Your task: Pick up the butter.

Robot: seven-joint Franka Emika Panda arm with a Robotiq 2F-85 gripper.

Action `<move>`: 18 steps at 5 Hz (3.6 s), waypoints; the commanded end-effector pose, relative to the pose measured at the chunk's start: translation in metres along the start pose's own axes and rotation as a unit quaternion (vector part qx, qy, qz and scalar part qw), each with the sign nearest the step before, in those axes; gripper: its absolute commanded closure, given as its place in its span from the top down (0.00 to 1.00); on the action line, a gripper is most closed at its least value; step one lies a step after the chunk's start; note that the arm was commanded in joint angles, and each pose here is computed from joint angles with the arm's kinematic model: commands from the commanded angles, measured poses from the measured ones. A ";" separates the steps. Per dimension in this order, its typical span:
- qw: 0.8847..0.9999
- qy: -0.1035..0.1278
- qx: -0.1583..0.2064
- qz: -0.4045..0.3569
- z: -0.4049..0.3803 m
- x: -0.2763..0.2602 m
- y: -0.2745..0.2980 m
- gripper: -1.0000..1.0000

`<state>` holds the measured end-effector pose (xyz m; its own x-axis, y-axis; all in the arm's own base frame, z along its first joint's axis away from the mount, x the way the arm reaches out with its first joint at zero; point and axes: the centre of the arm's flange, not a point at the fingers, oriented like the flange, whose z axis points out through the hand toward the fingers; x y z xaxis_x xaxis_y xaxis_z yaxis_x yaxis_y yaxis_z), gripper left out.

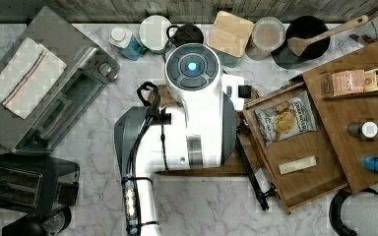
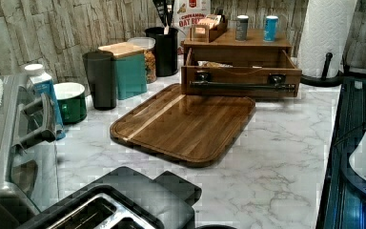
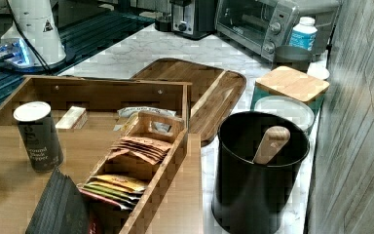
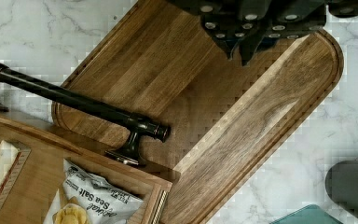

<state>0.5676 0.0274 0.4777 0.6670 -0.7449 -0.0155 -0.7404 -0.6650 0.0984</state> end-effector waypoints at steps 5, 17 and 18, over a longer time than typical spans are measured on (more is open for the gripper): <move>0.990 0.058 0.076 0.100 -0.011 0.105 0.157 0.00; 0.957 0.005 0.017 0.288 0.223 0.150 0.334 1.00; 0.957 -0.004 0.007 0.290 0.233 0.143 0.344 1.00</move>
<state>0.4035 -0.2991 0.2769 0.1937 -0.9810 0.0144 -0.9783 -0.1920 0.0774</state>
